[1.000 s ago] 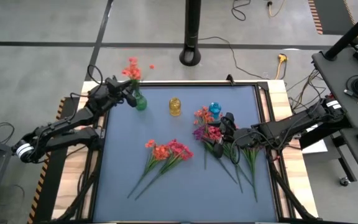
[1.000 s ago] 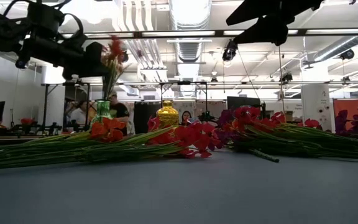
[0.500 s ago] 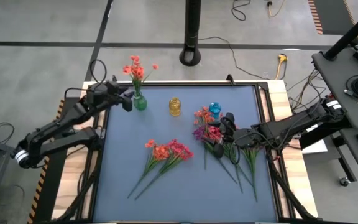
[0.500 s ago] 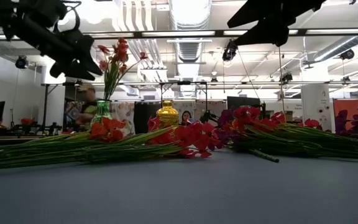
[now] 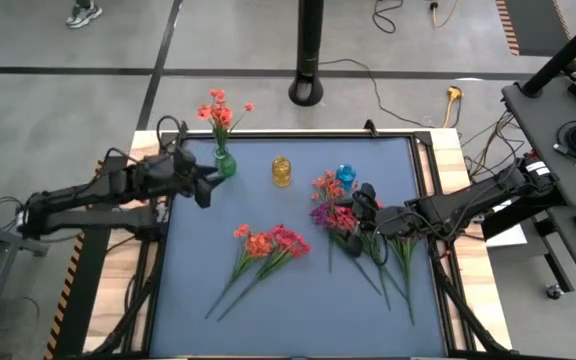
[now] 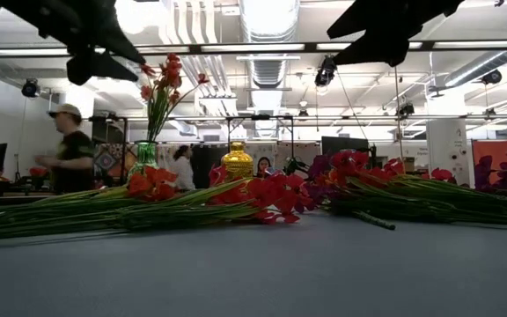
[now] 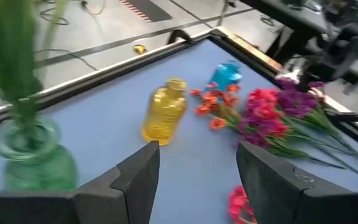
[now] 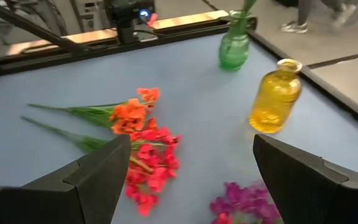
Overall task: Sort flowers into vase by color
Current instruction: Put the top left pink flowers into the blue vase
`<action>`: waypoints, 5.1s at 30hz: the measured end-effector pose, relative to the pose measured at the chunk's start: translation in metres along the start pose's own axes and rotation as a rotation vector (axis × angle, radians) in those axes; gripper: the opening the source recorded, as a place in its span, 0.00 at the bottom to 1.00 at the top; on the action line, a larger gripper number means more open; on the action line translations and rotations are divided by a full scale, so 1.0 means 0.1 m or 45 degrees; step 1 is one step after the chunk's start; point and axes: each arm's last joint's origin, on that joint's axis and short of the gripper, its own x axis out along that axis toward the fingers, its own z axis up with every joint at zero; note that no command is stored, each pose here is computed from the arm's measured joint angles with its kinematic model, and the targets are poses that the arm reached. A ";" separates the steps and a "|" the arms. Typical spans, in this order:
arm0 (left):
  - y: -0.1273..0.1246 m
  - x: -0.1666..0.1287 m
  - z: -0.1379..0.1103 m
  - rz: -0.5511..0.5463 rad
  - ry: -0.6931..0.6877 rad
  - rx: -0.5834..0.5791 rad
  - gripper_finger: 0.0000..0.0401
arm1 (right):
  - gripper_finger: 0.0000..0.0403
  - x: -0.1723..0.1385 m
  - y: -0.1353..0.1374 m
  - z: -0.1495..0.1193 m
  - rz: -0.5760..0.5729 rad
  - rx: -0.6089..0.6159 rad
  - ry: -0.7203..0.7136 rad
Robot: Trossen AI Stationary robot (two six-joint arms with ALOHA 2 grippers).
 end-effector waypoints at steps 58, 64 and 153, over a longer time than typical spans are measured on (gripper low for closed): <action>-1.81 0.83 -1.03 0.315 0.963 0.631 0.49 | 0.82 0.00 -0.25 -0.61 -0.183 0.550 0.968; -1.78 0.88 -0.87 0.311 0.867 0.800 0.49 | 0.82 0.00 -0.24 -0.62 -0.159 0.603 1.025; -1.17 0.31 -0.43 0.676 0.219 0.723 0.40 | 0.29 0.05 -0.12 -0.74 -0.251 0.455 1.046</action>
